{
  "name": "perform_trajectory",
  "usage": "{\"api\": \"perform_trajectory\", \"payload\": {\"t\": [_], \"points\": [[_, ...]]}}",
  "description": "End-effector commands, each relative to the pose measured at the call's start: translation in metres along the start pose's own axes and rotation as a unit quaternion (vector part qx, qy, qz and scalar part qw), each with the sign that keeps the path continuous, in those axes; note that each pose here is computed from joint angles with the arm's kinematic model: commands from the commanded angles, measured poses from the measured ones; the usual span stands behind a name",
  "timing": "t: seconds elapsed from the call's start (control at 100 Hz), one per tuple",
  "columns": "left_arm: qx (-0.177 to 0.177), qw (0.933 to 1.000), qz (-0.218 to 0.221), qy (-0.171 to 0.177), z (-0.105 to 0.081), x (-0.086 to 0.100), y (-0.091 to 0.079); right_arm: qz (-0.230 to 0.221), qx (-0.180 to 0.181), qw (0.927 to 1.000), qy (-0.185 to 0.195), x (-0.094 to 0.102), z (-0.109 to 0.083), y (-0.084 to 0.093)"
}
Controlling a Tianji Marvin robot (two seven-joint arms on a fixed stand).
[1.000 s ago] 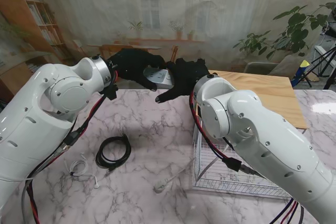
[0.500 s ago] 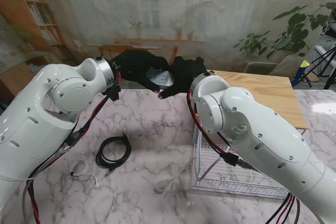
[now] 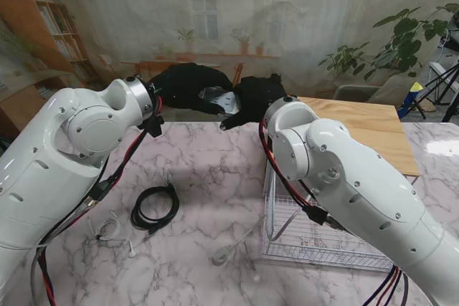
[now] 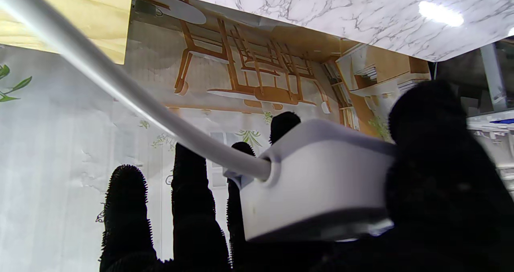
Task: Load the small electronics into the mesh drawer
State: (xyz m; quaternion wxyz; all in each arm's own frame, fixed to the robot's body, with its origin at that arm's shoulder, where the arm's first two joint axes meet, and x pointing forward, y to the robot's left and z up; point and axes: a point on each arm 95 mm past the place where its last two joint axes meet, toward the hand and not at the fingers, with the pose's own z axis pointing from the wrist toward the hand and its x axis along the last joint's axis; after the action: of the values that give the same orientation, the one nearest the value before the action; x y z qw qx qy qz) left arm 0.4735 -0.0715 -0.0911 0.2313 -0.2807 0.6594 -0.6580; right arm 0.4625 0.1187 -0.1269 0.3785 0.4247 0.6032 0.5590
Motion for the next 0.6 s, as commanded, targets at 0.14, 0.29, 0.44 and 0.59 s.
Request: {"api": "perform_trajectory", "payload": {"t": [0.14, 0.29, 0.44, 0.59], "points": [[0.062, 0.9978, -0.022, 0.009, -0.016, 0.002, -0.009, 0.003, 0.0, 1.0, 0.006, 0.002, -0.009, 0.002], [0.12, 0.9926, -0.016, -0.012, -0.039, -0.017, -0.002, 0.007, -0.008, 0.9999, 0.008, 0.001, -0.013, 0.008], [0.126, 0.9899, -0.034, -0.056, -0.06, -0.044, 0.026, 0.012, -0.017, 0.9998, 0.006, -0.001, -0.012, 0.014], [0.075, 0.9918, -0.052, -0.089, -0.068, -0.064, 0.072, 0.012, -0.02, 0.9997, 0.004, -0.002, -0.009, 0.022]]}}
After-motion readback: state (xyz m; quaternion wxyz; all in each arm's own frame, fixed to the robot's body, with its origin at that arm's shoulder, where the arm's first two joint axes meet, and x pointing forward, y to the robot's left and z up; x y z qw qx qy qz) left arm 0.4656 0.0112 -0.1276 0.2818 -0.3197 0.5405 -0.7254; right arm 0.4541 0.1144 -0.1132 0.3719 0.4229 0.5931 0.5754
